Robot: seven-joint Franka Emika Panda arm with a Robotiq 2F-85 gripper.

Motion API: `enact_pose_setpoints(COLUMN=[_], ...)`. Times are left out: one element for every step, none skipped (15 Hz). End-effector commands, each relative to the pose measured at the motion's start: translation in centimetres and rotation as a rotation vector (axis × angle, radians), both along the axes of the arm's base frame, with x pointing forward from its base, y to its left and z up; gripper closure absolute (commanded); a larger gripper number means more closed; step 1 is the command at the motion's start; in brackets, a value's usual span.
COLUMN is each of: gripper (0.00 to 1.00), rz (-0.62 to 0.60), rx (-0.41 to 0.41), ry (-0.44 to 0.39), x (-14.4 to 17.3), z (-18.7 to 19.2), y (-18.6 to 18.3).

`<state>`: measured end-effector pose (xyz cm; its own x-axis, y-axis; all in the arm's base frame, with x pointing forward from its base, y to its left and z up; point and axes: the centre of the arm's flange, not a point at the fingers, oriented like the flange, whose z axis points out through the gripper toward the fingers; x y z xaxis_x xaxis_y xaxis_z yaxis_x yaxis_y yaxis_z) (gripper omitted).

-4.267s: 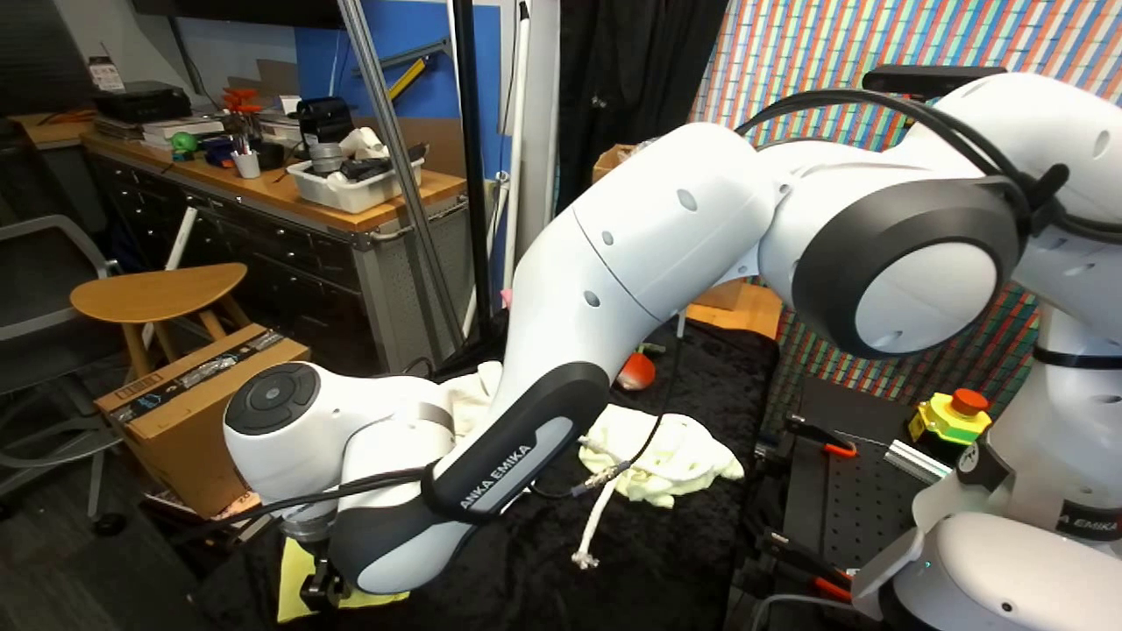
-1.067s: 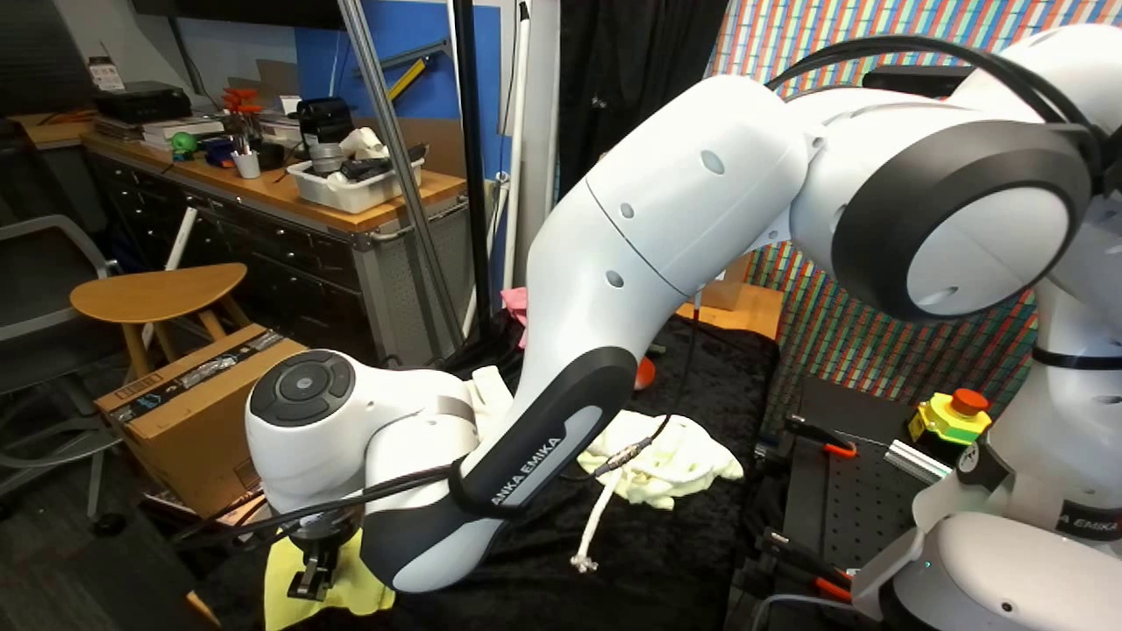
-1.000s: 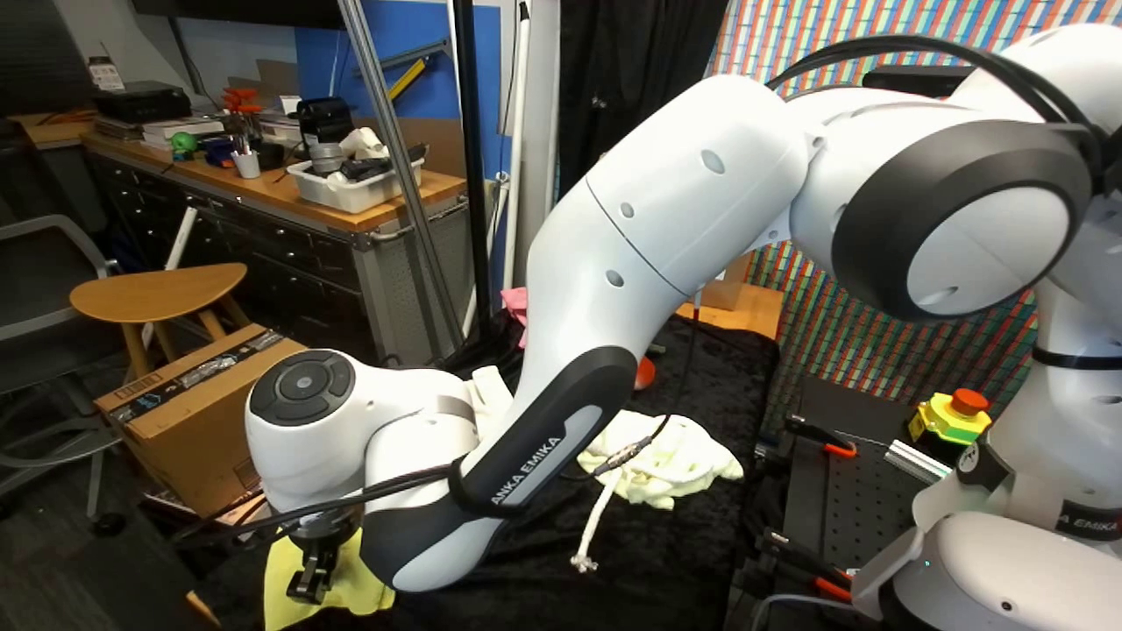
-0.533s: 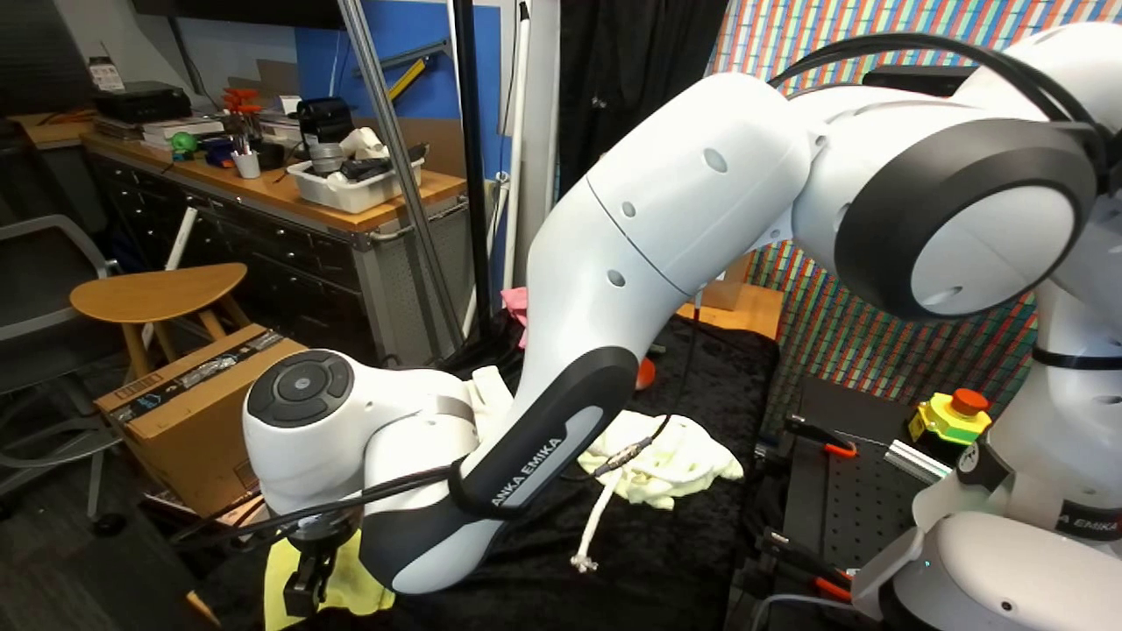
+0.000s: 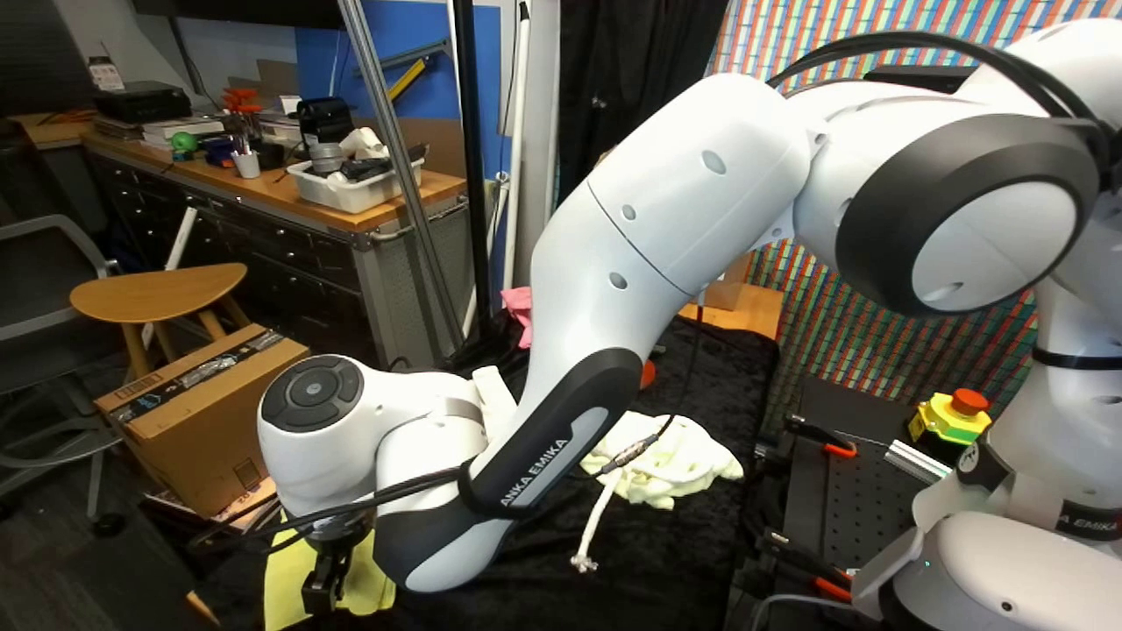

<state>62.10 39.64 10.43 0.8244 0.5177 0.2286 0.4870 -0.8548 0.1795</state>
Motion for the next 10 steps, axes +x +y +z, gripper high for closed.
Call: enact_pose_setpoints(gripper=[0.0,0.0,0.0,0.0,0.0,0.0,0.0,0.0,0.0,0.0], rz=[-0.017,-0.017,-0.014,-0.017,-0.016,-0.015,-0.015,-0.016,-0.014,-0.014], rx=[-0.029,-0.036,-0.043,-0.049,-0.052,-0.056,-0.058,-0.062,-0.064,-0.065], ry=[0.007,0.007,0.015,0.015,0.019,0.02,0.022,0.023,0.026,0.027], x=[-2.1,-2.5,-2.6,-2.9,-3.2,-3.3,-3.3,-3.4,-3.6,-3.6], z=[1.7,1.9,1.9,2.2,2.4,2.5,2.5,2.6,2.8,2.7], y=[-1.2,-1.4,-1.6,-1.8,-2.0,-2.1,-2.1,-2.2,-2.3,-2.3])
